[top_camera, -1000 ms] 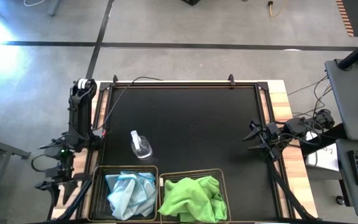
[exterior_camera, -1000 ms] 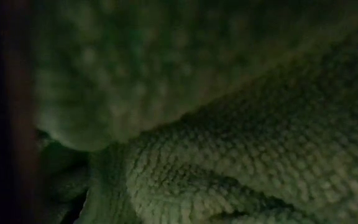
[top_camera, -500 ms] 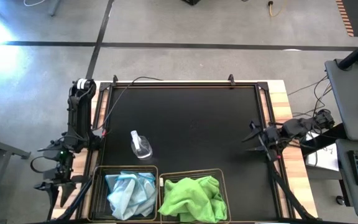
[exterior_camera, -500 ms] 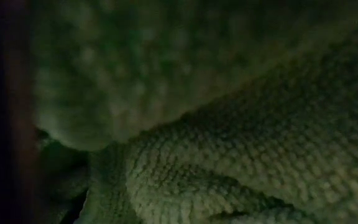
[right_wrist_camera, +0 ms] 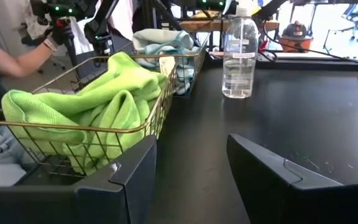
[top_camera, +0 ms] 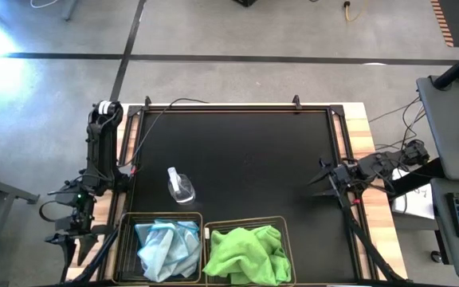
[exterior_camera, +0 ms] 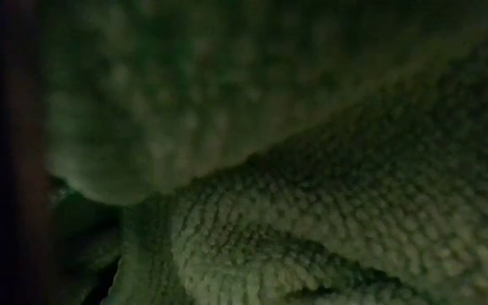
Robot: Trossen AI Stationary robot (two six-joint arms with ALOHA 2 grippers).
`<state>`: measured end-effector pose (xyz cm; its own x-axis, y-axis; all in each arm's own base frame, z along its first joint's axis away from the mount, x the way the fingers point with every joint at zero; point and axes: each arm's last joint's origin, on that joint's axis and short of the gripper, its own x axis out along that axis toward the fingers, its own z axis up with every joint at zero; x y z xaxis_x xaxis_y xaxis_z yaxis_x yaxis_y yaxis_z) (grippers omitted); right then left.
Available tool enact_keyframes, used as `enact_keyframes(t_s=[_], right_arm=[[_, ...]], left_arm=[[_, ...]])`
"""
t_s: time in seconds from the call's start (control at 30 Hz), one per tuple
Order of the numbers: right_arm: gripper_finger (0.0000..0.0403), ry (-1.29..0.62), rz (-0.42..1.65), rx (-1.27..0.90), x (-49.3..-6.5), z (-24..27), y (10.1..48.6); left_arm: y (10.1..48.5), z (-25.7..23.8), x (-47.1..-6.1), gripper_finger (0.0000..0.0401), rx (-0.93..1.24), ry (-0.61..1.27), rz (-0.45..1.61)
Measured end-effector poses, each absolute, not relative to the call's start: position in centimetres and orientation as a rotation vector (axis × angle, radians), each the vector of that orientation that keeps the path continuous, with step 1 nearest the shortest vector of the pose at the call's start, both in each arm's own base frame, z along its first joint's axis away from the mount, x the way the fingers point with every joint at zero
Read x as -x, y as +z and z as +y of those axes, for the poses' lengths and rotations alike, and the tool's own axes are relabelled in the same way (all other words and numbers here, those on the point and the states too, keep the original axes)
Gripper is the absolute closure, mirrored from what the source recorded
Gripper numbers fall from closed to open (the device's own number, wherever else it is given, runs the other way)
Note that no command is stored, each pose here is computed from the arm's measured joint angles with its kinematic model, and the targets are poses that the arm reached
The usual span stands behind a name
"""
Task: Sort microfiber towel by color & place in baskets
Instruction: Return to Home Position
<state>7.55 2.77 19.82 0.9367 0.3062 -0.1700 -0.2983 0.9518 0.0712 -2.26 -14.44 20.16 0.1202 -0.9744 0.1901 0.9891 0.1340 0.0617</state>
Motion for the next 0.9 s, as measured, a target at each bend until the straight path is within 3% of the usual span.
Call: enact_keyframes(t_s=[0.9], right_arm=[[0.0211,0.311,0.176,-0.015,-7.55,2.76,19.82]], left_arm=[[19.32,-15.04,2.39,0.0262,0.010,-1.441,-0.181]])
